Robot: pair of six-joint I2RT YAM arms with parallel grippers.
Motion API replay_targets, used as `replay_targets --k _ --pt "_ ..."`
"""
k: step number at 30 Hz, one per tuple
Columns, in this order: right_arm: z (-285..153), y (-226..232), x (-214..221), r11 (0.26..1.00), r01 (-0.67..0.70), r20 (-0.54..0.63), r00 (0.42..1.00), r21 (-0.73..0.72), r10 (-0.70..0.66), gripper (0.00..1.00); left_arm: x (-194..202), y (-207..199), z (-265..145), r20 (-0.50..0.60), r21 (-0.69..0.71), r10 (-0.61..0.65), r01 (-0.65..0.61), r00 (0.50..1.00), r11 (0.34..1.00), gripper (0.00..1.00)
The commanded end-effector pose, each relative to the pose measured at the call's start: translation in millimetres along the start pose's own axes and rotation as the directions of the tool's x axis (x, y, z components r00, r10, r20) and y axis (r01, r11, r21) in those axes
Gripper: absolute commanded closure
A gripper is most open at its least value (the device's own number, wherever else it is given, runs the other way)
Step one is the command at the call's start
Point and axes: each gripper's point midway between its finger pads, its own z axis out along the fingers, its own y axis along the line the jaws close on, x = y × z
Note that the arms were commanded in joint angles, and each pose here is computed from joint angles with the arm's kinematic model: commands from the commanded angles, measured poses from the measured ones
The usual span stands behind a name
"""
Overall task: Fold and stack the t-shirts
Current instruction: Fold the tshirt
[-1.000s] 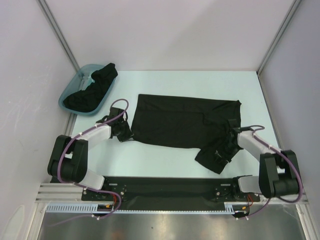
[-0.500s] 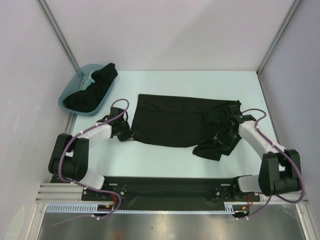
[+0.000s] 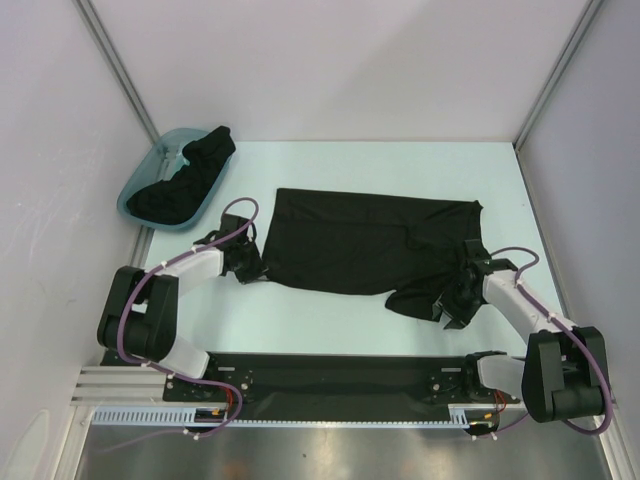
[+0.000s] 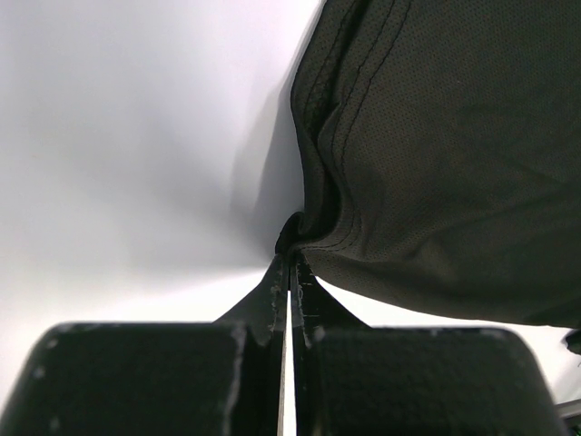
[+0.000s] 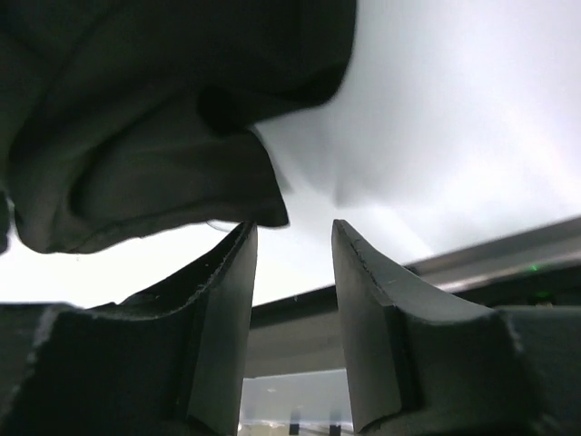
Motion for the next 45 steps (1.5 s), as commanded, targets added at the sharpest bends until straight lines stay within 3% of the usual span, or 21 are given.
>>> replay_targets --k 1,10,14,24,36,45 --pt "5 12 -14 0.998 0.010 0.056 0.998 -0.060 -0.006 0.56 -14 -12 -3 0.030 0.035 0.029 -0.030 0.999 0.999 1.00" --pt "17 12 -13 0.997 -0.006 0.045 0.999 -0.072 0.010 0.61 -15 -12 -4 0.034 0.036 0.029 -0.030 0.999 0.999 1.00" --pt "14 8 -8 0.997 -0.031 0.036 0.999 -0.071 0.034 0.79 -14 -10 -5 0.034 0.027 0.030 -0.031 0.999 0.999 1.00" --pt "-44 -9 0 0.994 -0.111 0.052 0.992 -0.002 0.111 1.00 -10 2 -12 0.049 -0.019 0.020 -0.019 0.999 1.000 1.00" --pt "-86 -12 10 0.988 -0.134 0.083 0.987 -0.070 0.140 1.00 1 6 -22 0.056 0.000 0.006 -0.006 0.998 1.000 1.00" --pt "-115 -18 11 0.992 -0.079 0.129 0.987 -0.093 0.091 1.00 4 6 -28 0.069 0.012 0.004 -0.005 0.998 1.000 1.00"
